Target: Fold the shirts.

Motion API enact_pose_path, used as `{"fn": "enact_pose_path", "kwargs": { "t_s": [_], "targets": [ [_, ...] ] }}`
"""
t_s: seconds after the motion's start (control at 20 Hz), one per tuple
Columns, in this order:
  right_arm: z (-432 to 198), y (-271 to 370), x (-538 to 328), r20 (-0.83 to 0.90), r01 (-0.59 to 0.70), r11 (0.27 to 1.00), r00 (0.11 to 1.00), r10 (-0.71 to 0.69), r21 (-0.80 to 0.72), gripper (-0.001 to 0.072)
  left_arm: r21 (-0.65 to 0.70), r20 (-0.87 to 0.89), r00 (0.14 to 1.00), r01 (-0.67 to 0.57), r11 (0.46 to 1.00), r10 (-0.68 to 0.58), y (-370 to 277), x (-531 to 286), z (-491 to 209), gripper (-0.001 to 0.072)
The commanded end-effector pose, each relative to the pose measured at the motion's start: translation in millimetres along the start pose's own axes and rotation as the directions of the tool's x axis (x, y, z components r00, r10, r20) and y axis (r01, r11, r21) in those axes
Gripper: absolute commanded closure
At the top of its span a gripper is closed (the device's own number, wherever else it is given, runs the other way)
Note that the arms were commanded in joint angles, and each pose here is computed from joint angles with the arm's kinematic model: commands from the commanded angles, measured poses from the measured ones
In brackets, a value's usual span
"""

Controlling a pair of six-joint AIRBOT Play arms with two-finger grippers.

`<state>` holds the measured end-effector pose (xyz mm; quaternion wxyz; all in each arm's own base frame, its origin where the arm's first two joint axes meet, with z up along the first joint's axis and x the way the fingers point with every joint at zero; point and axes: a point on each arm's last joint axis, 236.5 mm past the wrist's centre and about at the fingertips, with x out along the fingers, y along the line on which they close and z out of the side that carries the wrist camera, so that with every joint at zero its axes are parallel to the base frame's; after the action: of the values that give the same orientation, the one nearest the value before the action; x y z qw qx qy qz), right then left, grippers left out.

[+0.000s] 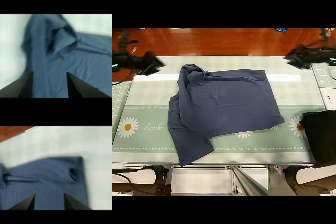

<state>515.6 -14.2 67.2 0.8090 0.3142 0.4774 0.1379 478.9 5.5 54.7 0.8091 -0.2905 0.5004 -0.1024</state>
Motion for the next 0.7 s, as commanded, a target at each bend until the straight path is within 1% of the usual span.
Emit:
{"fn": "enact_pose_path", "kwargs": {
  "t_s": [0.0, 0.05, 0.1, 0.15, 0.2, 0.3, 0.4, 0.45, 0.5, 0.6, 0.65],
  "targets": [
    [-63, -84, -79, -0.125, 0.275, 0.959, 0.956, -0.265, 0.066, 0.0296, -0.193, -0.081, 0.995, -0.08, 0.978, 0.065, 69, -58, -56, 0.0199],
    [-81, -100, -85, -0.101, 0.3, 0.942, 0.953, -0.287, 0.149, 0.0296, -0.245, -0.085, 0.994, -0.087, 0.966, 0.068, 86, -61, -81, 0.02],
    [-101, -109, -80, -0.06, 0.274, 0.933, 0.962, -0.267, 0.233, 0.0296, -0.273, -0.106, 0.994, -0.06, 0.96, 0.032, 91, -56, -111, 0.0201],
    [-122, -110, -71, -0.029, 0.229, 0.928, 0.973, -0.23, 0.294, 0.0296, -0.311, -0.123, 0.992, -0.006, 0.951, -0.034, 91, -47, -140, 0.0201],
    [-146, -105, -59, -0.011, 0.177, 0.932, 0.983, -0.183, 0.315, 0.0296, -0.359, -0.137, 0.987, 0.033, 0.933, -0.087, 91, -40, -164, 0.0201],
    [-183, -91, -44, -0.016, 0.1, 0.942, 0.995, -0.1, 0.321, 0.0296, -0.426, -0.187, 0.971, 0.058, 0.903, -0.151, 95, -30, -206, 0.0201],
    [-199, -75, -40, 0.001, 0.038, 0.948, 0.999, -0.04, 0.317, 0.0296, -0.485, -0.211, 0.963, 0.045, 0.873, -0.167, 102, -26, -229, 0.0202],
    [-202, -67, -41, 0.01, 0.017, 0.952, 1.0, -0.021, 0.305, 0.0296, -0.494, -0.226, 0.961, 0.027, 0.869, -0.159, 106, -25, -236, 0.0203],
    [-204, -62, -44, 0.008, 0.008, 0.958, 1.0, -0.01, 0.286, 0.0297, -0.508, -0.262, 0.956, -0.018, 0.861, -0.134, 112, -25, -246, 0.0214],
    [-207, -52, -49, 0.005, -0.005, 0.971, 1.0, 0.003, 0.24, 0.0297, -0.531, -0.319, 0.945, -0.115, 0.84, -0.072, 127, -26, -261, 0.0214],
    [-209, -49, -51, -0.001, -0.009, 0.972, 1.0, 0.009, 0.234, 0.03, -0.541, -0.317, 0.946, -0.12, 0.832, -0.07, 127, -24, -262, 0.0214]
  ]
}}
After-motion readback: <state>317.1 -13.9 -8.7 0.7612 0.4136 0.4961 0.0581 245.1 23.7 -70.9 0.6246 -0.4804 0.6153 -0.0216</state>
